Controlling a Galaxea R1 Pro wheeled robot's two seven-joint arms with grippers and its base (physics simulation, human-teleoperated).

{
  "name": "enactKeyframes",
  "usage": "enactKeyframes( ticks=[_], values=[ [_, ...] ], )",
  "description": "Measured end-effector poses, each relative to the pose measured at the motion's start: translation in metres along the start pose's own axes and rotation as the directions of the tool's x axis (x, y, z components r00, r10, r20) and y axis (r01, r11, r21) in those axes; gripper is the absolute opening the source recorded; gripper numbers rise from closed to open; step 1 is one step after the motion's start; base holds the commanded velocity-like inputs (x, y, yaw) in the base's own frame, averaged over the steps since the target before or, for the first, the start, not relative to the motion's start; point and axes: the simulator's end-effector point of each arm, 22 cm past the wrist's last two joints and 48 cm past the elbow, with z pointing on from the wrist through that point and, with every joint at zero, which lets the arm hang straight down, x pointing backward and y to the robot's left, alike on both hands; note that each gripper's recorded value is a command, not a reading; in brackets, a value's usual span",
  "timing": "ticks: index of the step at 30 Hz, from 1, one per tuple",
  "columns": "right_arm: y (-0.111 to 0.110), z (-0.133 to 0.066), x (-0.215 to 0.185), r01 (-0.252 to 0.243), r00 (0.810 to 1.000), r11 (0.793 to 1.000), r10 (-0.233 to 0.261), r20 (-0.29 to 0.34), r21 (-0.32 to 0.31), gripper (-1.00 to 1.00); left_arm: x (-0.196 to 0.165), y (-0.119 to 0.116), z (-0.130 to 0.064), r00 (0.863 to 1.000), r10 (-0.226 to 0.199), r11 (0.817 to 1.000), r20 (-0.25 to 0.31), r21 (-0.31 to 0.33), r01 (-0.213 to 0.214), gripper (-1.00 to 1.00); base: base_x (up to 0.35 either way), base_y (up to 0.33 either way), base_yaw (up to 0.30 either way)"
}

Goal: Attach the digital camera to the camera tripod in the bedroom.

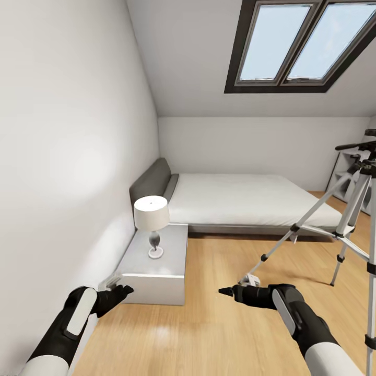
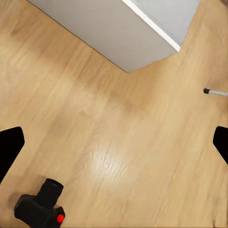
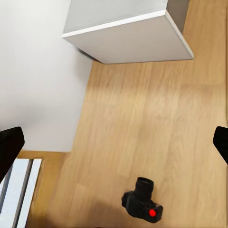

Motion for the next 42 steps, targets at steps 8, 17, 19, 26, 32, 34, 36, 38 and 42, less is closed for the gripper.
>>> enactKeyframes(
  ticks=[8, 17, 19, 26, 32, 34, 36, 38, 42],
  values=[
    [-0.017, -0.003, 0.002, -0.011, 1.000, 1.000, 0.011, 0.008, 0.004, 1.00, 0.006, 0.013, 0.010, 1.000, -0.023, 1.000, -0.004, 0.001, 0.023, 1.00, 0.000, 0.000, 0.000],
    [-0.030, 0.005, 0.014, -0.005, 1.000, 1.000, 0.005, 0.002, 0.010, 1.00, 0.016, 0.023, 0.023, 1.000, -0.027, 1.000, -0.008, 0.001, 0.027, 1.00, 0.000, 0.000, 0.000],
    [-0.032, 0.007, 0.017, -0.004, 1.000, 1.000, 0.004, 0.000, 0.010, 1.00, 0.019, 0.026, 0.027, 1.000, -0.027, 1.000, -0.009, 0.000, 0.027, 1.00, 0.000, 0.000, 0.000],
    [-0.039, 0.015, 0.030, -0.012, 1.000, 1.000, 0.013, -0.015, 0.011, 1.00, 0.026, 0.032, 0.036, 1.000, -0.024, 1.000, -0.008, 0.001, 0.025, 1.00, 0.000, 0.000, 0.000],
    [-0.046, 0.022, 0.039, -0.017, 1.000, 1.000, 0.017, -0.019, 0.010, 1.00, 0.034, 0.036, 0.045, 1.000, -0.022, 1.000, -0.009, 0.003, 0.022, 1.00, 0.000, 0.000, 0.000],
    [-0.049, 0.024, 0.042, -0.018, 1.000, 1.000, 0.018, -0.018, 0.009, 1.00, 0.036, 0.038, 0.048, 1.000, -0.021, 1.000, -0.009, 0.003, 0.021, 1.00, 0.000, 0.000, 0.000],
    [-0.051, 0.026, 0.044, -0.019, 1.000, 1.000, 0.019, -0.017, 0.009, 1.00, 0.038, 0.040, 0.051, 1.000, -0.020, 1.000, -0.010, 0.002, 0.020, 1.00, 0.000, 0.000, 0.000],
    [-0.054, 0.028, 0.047, -0.021, 1.000, 1.000, 0.021, -0.016, 0.009, 1.00, 0.041, 0.043, 0.054, 1.000, -0.020, 1.000, -0.011, 0.001, 0.020, 1.00, 0.000, 0.000, 0.000],
    [-0.059, 0.032, 0.052, -0.023, 1.000, 1.000, 0.023, -0.015, 0.008, 1.00, 0.046, 0.046, 0.060, 1.000, -0.017, 1.000, -0.014, 0.002, 0.017, 1.00, 0.000, 0.000, 0.000]
  ],
)
